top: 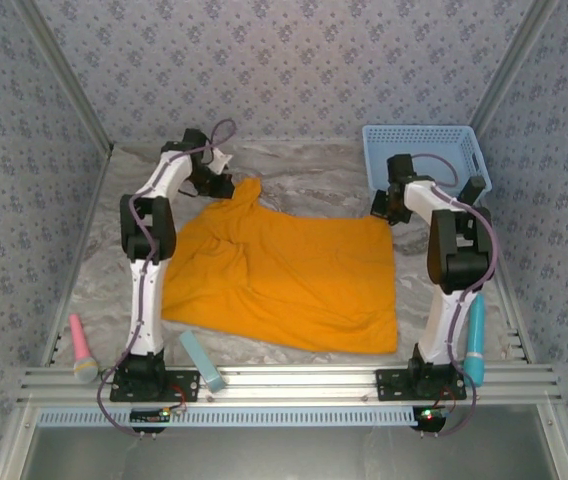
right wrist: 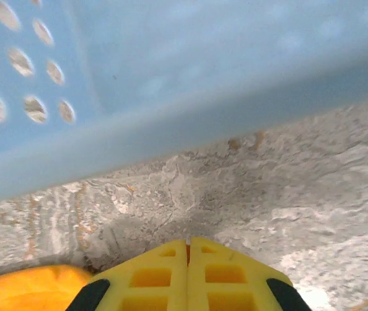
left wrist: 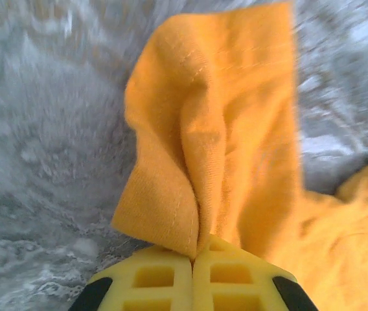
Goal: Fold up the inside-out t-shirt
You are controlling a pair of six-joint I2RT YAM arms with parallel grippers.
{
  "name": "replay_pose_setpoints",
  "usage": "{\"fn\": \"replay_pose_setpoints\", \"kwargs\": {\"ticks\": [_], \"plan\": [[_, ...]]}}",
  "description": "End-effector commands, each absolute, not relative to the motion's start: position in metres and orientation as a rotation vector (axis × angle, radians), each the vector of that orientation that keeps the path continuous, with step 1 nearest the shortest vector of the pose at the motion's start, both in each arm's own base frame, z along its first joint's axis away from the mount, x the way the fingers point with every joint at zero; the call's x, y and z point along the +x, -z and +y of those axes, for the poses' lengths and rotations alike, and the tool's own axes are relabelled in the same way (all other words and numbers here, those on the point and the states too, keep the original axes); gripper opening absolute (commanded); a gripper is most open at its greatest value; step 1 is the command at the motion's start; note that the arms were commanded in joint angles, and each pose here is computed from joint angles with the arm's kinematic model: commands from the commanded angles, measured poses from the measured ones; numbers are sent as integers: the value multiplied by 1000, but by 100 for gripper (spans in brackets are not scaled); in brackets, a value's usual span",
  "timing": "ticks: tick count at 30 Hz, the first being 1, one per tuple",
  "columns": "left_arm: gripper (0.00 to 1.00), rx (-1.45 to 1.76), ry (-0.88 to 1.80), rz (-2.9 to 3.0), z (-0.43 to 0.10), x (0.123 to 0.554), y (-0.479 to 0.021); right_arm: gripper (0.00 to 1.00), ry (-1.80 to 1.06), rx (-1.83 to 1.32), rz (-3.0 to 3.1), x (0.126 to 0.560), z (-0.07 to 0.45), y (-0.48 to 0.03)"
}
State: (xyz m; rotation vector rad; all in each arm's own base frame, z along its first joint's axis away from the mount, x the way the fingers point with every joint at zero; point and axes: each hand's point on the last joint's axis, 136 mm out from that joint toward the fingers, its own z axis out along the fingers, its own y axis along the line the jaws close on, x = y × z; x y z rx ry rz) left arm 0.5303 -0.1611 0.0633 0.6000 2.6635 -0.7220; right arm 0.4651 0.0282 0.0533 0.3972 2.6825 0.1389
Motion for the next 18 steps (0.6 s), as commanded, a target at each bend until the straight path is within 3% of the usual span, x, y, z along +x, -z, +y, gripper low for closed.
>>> {"fn": "replay_pose_setpoints", "kwargs": {"ticks": [1,11,18], "plan": [[0,744,728,2344,-166,551,-156,0,-211,351,2597,467,25,-92],[0,888,685,2203,-167,491,-198,0,-266,258,2484,430,42,-138],[0,1080,564,2113,-167,427,-200,0,-219,244,2472,371,48,-141]]}}
